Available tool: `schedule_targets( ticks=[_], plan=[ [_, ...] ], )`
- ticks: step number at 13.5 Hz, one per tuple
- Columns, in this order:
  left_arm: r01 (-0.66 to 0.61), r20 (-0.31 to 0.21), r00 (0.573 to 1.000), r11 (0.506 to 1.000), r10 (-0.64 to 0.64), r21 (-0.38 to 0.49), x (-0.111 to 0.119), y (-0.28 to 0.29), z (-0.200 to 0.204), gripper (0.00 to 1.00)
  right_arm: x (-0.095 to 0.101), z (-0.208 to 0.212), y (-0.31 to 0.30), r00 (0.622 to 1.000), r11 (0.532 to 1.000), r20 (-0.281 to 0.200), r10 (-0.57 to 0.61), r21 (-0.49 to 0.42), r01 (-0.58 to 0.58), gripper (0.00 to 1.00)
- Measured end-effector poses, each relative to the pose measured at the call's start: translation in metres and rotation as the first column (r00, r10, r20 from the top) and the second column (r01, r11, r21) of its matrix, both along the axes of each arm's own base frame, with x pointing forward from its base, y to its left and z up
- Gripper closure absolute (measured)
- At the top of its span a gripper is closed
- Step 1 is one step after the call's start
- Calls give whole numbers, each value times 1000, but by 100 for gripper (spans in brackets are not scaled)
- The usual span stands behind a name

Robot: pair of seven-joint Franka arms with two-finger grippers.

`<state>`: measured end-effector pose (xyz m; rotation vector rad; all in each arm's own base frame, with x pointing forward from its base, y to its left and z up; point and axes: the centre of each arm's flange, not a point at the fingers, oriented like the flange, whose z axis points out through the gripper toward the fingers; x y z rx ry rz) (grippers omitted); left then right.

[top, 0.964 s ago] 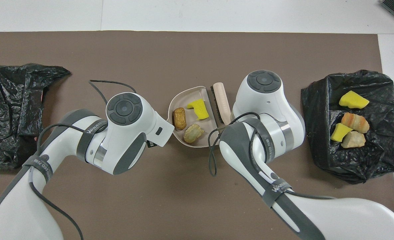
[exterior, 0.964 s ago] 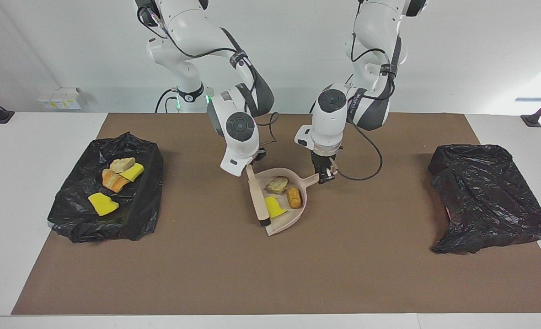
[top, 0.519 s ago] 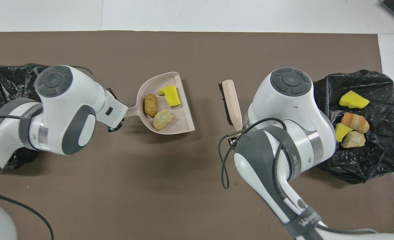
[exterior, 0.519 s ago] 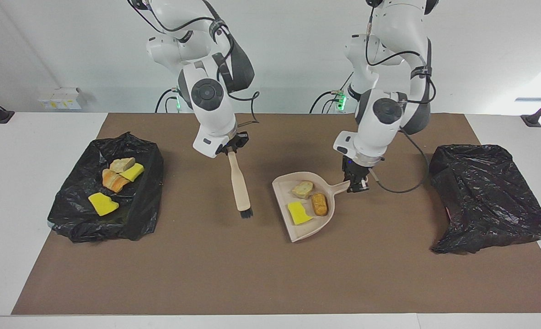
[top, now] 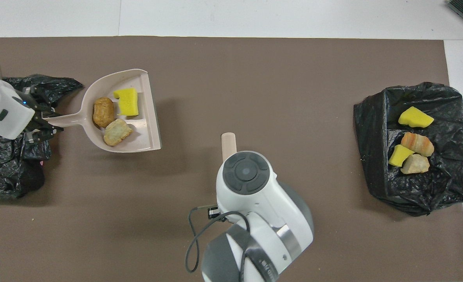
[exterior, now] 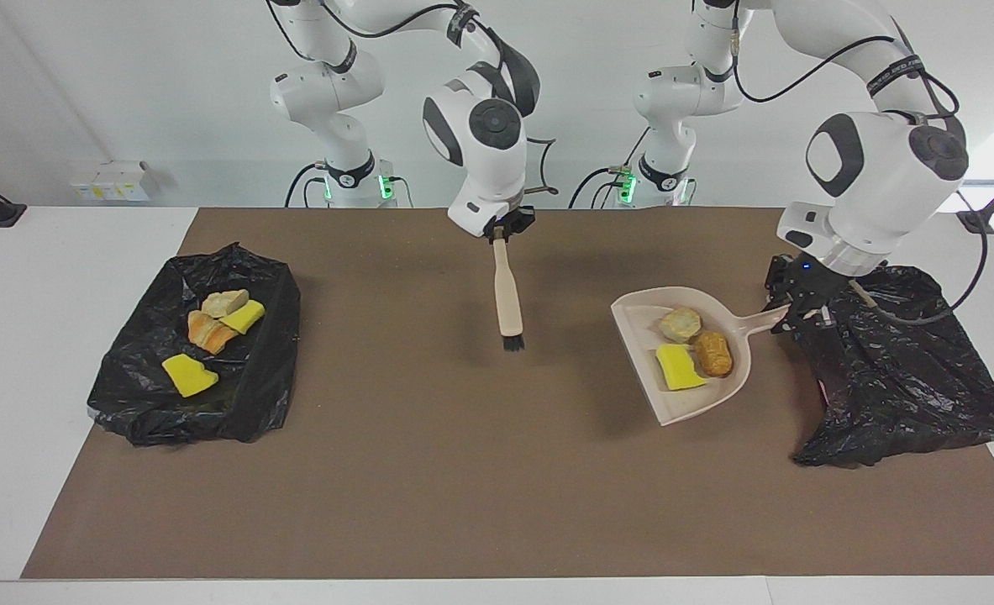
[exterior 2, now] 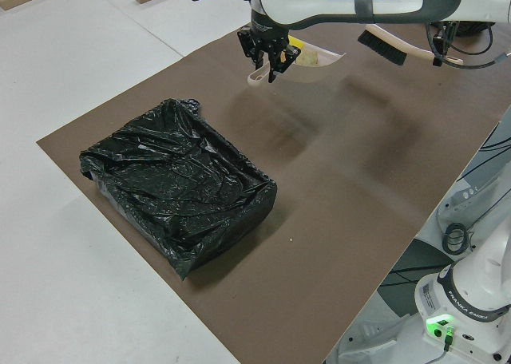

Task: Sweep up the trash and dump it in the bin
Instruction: 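Carry the dustpan to the nearer black bag while the right gripper drops the brush, then tip the dustpan into the black bag with the left gripper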

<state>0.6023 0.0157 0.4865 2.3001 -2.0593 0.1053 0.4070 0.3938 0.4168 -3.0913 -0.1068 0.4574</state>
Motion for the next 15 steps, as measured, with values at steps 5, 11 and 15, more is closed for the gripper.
schedule_targets(
  ticks=[5, 11, 15],
  plan=[
    [67, 26, 997, 998, -67, 6, -8, 104, 29, 68, -67, -10, 49, 998, 998, -1, -57, -31, 57, 74],
    [140, 29, 989, 985, -143, 96, -47, 241, 44, 68, -91, -59, 56, 998, 997, 4, -68, -28, 68, 74],
    [204, -4, 977, 927, -213, 314, -41, 288, 64, 68, -102, -86, 52, 998, 997, -23, -52, -65, 51, 74]
  ],
)
